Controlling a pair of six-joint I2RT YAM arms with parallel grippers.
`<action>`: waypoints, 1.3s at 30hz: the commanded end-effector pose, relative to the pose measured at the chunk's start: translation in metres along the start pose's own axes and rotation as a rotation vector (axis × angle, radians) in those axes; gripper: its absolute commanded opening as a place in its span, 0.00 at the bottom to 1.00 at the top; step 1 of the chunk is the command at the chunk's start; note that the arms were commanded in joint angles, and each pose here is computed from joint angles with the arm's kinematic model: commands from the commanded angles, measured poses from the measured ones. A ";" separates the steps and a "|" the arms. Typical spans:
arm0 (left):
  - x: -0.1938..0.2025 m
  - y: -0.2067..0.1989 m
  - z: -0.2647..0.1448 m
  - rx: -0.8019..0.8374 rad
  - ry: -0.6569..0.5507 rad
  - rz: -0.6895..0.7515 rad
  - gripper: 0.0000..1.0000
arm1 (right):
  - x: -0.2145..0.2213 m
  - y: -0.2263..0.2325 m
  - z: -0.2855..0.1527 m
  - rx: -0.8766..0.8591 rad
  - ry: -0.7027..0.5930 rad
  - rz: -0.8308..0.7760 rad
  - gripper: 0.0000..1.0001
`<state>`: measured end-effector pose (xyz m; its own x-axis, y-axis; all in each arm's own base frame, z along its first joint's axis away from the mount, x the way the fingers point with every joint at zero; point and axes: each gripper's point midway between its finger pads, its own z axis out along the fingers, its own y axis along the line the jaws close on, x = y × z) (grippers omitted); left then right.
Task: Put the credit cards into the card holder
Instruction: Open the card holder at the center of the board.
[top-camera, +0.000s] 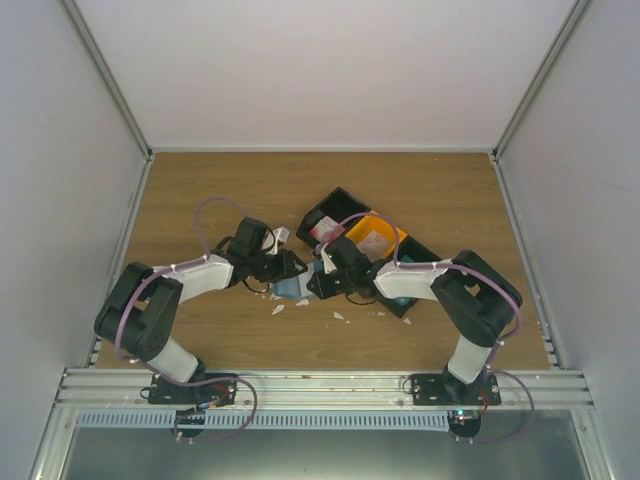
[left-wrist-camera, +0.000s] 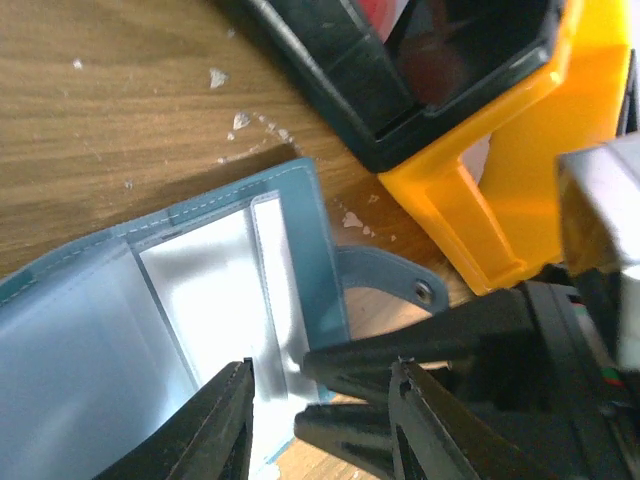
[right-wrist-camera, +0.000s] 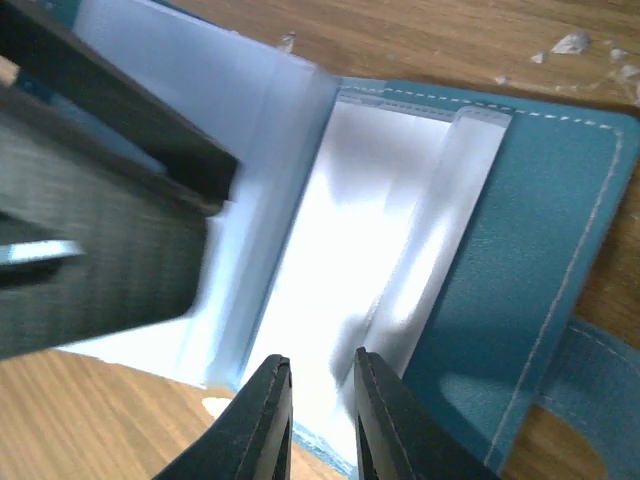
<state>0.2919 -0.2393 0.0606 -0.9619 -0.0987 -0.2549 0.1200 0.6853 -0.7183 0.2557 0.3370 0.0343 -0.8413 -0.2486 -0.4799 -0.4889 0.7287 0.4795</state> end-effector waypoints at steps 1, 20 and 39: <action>-0.003 0.003 -0.015 -0.079 -0.046 0.066 0.40 | -0.006 -0.010 0.006 0.078 -0.017 0.030 0.23; 0.027 0.069 -0.035 -0.338 -0.096 -0.011 0.33 | 0.005 -0.022 0.028 0.432 0.101 -0.085 0.51; 0.027 0.060 -0.041 -0.279 -0.136 0.011 0.28 | -0.001 0.001 0.024 0.425 0.080 -0.124 0.56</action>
<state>0.2638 -0.1710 0.0304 -0.9211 -0.1850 -0.3426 0.0149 0.8624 -0.5059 0.2748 0.3702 0.0236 -0.7681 -0.3440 -0.5401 -0.4527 0.8882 0.0782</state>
